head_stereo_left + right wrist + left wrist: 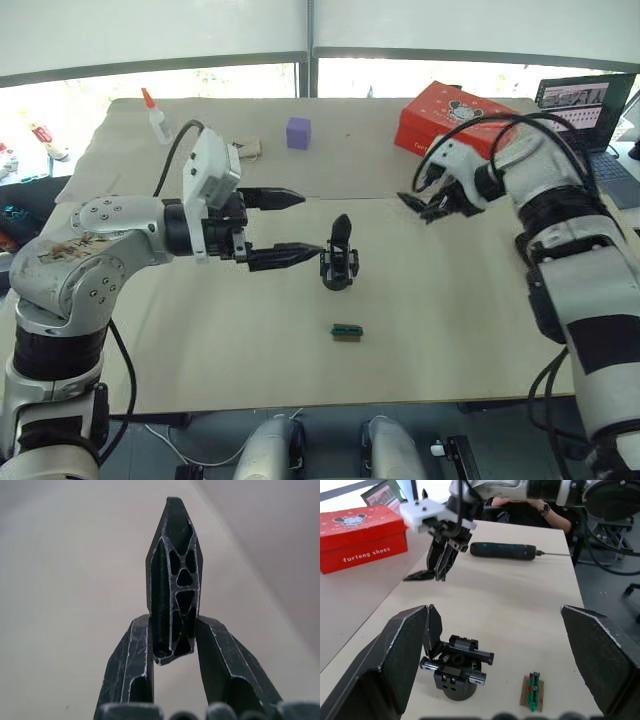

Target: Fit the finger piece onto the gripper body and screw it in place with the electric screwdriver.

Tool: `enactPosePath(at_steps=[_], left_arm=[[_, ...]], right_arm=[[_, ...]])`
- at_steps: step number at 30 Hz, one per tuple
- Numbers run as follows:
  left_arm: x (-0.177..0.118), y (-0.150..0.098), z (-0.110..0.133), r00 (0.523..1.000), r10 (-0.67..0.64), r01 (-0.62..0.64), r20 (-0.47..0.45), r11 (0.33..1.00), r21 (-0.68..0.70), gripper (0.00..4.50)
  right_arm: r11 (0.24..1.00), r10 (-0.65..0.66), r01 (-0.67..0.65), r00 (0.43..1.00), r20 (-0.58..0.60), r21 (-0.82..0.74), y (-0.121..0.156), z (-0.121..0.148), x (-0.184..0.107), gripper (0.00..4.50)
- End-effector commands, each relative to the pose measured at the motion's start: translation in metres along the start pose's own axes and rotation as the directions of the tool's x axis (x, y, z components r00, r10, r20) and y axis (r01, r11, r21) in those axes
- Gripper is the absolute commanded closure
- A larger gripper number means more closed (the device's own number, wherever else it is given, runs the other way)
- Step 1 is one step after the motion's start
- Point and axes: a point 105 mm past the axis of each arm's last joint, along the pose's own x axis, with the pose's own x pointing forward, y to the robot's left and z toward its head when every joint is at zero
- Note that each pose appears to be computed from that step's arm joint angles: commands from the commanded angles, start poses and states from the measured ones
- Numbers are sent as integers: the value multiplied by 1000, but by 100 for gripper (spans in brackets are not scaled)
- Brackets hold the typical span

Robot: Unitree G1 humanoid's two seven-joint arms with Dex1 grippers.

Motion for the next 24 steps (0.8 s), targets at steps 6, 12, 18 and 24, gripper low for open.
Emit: enactPosePath(at_steps=[6, 12, 18, 24], left_arm=[[33, 13, 32, 936, 192, -139, 294, 971, -194, 0], [50, 14, 26, 912, 255, -186, 321, 955, -230, 0], [61, 17, 15, 902, 293, -224, 317, 945, -238, 0], [71, 15, 15, 884, 307, -220, 352, 939, -265, 54]], right_arm=[[947, -81, 267, 738, 670, -179, 64, 83, -65, 368], [929, -131, 343, 656, 743, -139, 107, 80, -71, 368], [911, -168, 390, 645, 745, -132, 118, 71, -64, 368], [883, -212, 452, 630, 747, -131, 114, 69, -63, 368]])
